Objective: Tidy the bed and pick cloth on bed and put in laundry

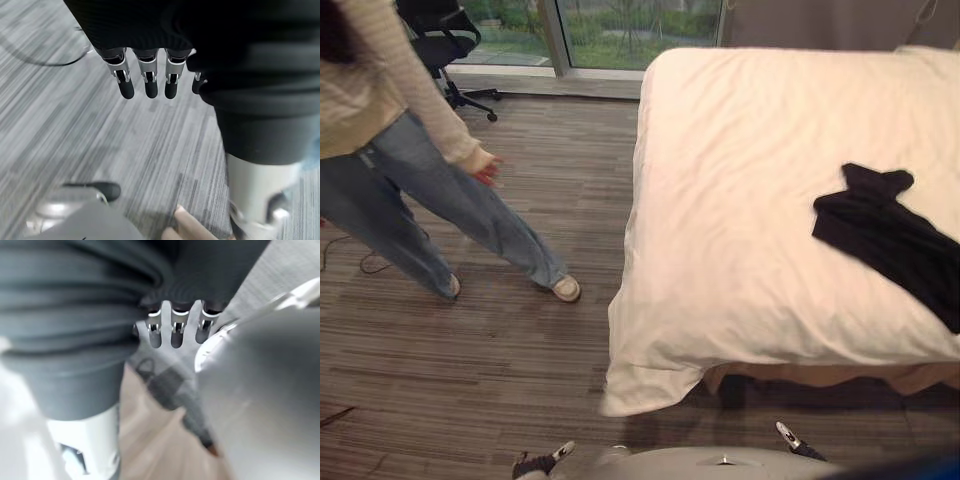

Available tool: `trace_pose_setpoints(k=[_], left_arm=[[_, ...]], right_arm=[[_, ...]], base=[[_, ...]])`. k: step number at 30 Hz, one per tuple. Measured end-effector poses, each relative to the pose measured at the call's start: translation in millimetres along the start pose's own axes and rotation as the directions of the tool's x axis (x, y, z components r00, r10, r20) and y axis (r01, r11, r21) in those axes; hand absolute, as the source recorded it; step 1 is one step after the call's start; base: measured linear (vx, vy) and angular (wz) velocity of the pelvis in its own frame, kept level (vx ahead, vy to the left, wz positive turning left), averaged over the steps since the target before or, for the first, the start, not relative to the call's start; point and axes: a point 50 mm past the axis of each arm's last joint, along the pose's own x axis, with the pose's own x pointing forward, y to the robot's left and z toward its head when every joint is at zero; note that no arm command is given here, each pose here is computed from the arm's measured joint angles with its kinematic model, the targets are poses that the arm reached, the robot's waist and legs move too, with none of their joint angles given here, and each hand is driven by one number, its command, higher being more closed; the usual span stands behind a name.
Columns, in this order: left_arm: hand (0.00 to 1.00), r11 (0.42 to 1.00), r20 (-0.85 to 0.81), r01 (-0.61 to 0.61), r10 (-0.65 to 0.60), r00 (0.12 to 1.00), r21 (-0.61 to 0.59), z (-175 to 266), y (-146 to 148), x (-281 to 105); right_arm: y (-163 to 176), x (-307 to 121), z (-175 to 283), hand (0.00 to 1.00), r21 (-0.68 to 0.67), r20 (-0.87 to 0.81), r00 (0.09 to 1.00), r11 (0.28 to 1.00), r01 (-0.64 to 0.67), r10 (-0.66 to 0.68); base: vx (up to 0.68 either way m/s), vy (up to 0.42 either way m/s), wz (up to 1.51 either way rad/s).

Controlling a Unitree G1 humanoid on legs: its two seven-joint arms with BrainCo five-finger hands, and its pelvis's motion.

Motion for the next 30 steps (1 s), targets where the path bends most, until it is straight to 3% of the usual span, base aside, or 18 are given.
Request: trace_pose_setpoints(k=[6, 18, 30], left_arm=[[0.0, 0.997, 0.031, 0.077, -0.077, 0.997, -0.001, -0.7, -19.9, -5.3], [0.0, 0.996, 0.11, 0.088, -0.089, 0.99, 0.018, 11.2, -20.8, -4.9], [0.0, 0.99, 0.053, 0.053, -0.047, 0.997, -0.131, 9.7, -20.6, -4.4]], right_arm=[[-2.2, 1.1, 8.8, 0.0, -0.017, 0.023, 1.0, 1.0, 0.002, -0.002], [12.8, 3.9, 7.6, 0.0, -0.048, 0.012, 0.999, 0.998, -0.033, 0.034], [14.7, 4.4, 8.5, 0.0, -0.053, 0.013, 0.999, 0.998, -0.039, 0.04]], base=[[0.03, -0.054, -0.03], [-0.1, 0.003, -0.03], [-0.01, 0.002, -0.01]])
